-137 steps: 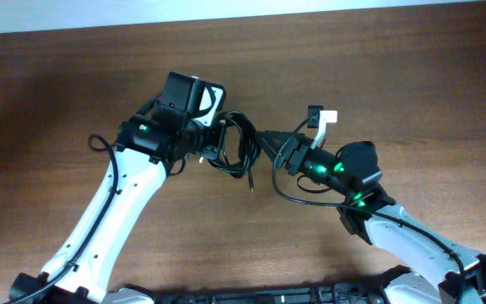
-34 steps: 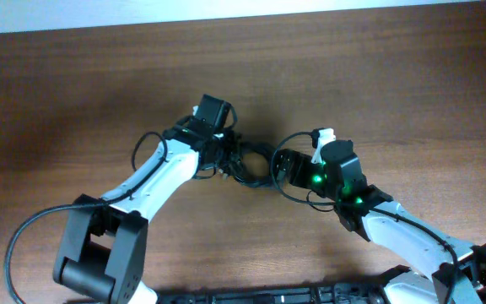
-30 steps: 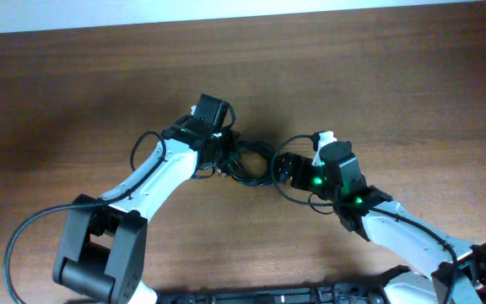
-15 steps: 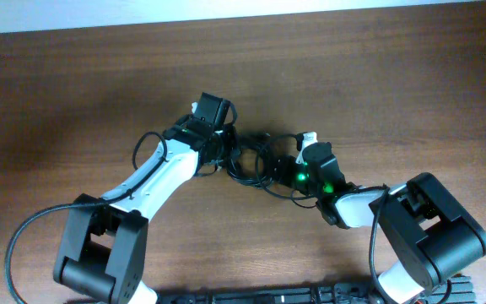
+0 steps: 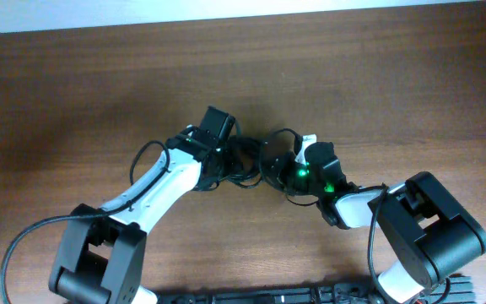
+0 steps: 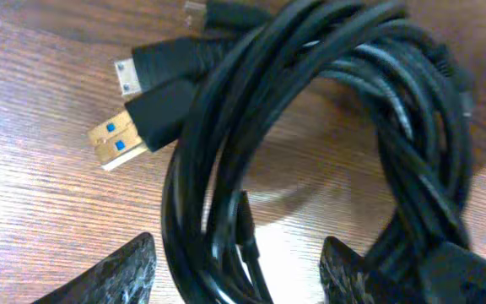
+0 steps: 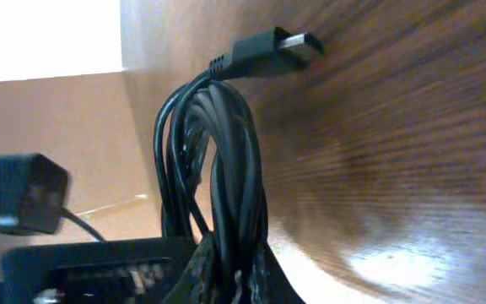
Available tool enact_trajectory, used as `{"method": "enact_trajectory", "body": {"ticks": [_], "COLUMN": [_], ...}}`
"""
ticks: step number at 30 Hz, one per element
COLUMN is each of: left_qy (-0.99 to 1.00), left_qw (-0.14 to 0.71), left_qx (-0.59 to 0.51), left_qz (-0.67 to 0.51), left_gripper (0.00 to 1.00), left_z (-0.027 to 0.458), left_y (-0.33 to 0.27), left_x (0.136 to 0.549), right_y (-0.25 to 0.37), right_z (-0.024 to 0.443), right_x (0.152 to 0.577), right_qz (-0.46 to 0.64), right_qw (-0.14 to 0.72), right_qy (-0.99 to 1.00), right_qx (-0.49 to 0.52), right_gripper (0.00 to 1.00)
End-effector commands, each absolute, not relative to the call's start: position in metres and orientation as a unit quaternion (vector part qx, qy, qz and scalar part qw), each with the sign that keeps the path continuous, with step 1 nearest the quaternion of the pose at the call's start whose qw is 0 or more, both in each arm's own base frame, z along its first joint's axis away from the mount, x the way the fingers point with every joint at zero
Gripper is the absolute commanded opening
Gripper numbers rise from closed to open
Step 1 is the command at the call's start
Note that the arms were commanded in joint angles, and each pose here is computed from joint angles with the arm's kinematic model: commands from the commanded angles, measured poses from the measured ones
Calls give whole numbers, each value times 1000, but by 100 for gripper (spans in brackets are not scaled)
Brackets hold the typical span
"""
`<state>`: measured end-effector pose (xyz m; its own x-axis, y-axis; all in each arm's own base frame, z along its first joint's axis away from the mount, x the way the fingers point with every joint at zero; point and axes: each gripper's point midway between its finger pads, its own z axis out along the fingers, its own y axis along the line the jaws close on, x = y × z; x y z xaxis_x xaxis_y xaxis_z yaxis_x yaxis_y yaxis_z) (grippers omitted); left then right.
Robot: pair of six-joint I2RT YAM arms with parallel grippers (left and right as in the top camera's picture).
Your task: Untangle cables
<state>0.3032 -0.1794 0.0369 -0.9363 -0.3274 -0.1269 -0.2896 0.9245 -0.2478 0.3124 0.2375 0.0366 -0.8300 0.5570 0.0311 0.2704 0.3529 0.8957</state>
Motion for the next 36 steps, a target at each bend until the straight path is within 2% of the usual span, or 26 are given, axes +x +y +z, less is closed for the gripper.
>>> {"method": "enact_trajectory", "body": {"ticks": [1,2,3,4,5,7,8,9,10,12,13,16,19,22,23,26,31,33,36], "left_qy": [977,977,976,975,975,975,975,975,972,962,951,888,866,865,863,863,883,926,934], "left_qw": [88,95,106,115,116,116,115,116,123,106,87,35,-3,-16,-27,-50,-61,-12,55], "left_qx": [-172,-174,-176,-177,-177,-177,-177,-178,-187,-221,-247,-407,-438,-434,-430,-431,-365,-216,-135], "left_qz": [-92,-84,-73,-61,-61,-61,-63,-63,-68,-123,-166,-212,-240,-252,-263,-258,-288,-308,-326], "left_gripper": [61,47,27,19,16,0,0,0,0,0,0,0,0,0,0,0,0,0,0], "left_z": [32,32,32,33,33,33,33,34,39,54,60,63,67,69,71,70,76,81,107], "left_y": [-168,-164,-160,-155,-155,-155,-156,-155,-151,-144,-138,-131,-145,-150,-155,-156,-167,-168,-161], "left_x": [298,299,303,305,305,305,305,306,312,320,325,328,322,320,318,307,301,303,311], "right_y": [250,251,251,250,250,247,246,246,245,234,228,244,270,275,266,257,247,203,163], "right_z": [50,52,51,51,50,48,47,47,47,61,84,88,73,46,39,40,61,52,45], "right_x": [307,306,306,307,308,311,311,311,312,315,312,296,299,301,308,320,340,364,375], "right_qz": [543,547,545,543,539,527,523,513,501,532,580,593,539,449,419,399,421,387,398], "right_qw": [114,112,112,120,132,160,162,192,225,227,221,207,250,300,318,344,375,385,359], "right_qy": [795,794,795,797,802,811,812,823,830,813,784,777,804,841,848,846,820,824,824], "right_qx": [245,241,242,236,220,198,200,152,100,62,19,-21,7,39,62,84,100,153,183], "right_gripper": [4,4,4,5,4,7,13,52,80,87,87,84,84,58,46,46,45,30,16]}}
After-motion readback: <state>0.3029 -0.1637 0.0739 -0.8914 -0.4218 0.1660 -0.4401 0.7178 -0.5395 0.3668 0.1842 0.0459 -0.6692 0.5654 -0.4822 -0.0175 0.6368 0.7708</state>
